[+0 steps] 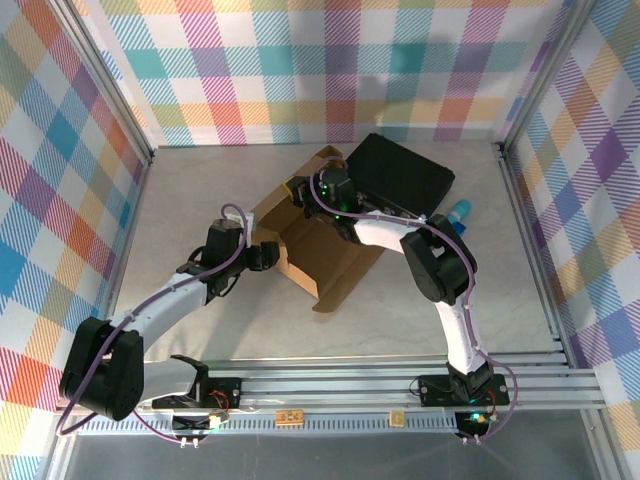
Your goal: Fold the paper box
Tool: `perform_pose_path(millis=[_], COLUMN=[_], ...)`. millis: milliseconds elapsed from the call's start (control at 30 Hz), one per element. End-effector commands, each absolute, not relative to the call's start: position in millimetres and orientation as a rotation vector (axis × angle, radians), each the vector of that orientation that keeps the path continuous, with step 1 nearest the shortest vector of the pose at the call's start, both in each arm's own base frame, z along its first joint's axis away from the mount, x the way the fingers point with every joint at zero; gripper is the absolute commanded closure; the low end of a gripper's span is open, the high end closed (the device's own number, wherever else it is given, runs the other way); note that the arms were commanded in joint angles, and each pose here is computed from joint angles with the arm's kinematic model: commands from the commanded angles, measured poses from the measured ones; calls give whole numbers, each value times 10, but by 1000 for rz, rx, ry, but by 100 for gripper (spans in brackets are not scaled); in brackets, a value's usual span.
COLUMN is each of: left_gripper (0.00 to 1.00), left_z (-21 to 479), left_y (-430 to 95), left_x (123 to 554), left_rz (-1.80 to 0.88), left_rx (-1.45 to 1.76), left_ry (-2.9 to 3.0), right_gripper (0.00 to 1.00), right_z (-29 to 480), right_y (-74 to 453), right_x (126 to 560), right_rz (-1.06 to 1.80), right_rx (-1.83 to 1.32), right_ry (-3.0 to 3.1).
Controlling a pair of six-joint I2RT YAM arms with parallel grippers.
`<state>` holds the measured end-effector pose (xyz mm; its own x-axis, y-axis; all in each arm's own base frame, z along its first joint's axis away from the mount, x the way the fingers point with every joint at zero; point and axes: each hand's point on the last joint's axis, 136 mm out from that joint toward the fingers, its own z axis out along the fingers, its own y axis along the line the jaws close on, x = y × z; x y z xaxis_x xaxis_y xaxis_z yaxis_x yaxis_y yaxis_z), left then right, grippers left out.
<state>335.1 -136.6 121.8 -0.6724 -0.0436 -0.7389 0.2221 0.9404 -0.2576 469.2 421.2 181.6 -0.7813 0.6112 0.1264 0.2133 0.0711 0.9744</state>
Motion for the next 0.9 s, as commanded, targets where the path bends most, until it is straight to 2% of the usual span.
perform_pose_path(millis=[0, 367, 867], left_gripper=[25, 23, 22], left_z=[1433, 1502, 1632], left_y=[-1372, -1252, -1033], left_x=[3440, 3674, 3747], left_rz=[-426, -444, -544], left_rx=[101, -38, -220], left_ry=[2182, 2160, 2138], right_gripper=[100, 100, 100], right_z=[1565, 1582, 1576], right_y=[4227, 4244, 4252], right_x=[4692, 4740, 4726], right_rz=[1708, 1566, 1425], right_rx=[942, 1051, 1143], right_ry=[2148, 2249, 2331])
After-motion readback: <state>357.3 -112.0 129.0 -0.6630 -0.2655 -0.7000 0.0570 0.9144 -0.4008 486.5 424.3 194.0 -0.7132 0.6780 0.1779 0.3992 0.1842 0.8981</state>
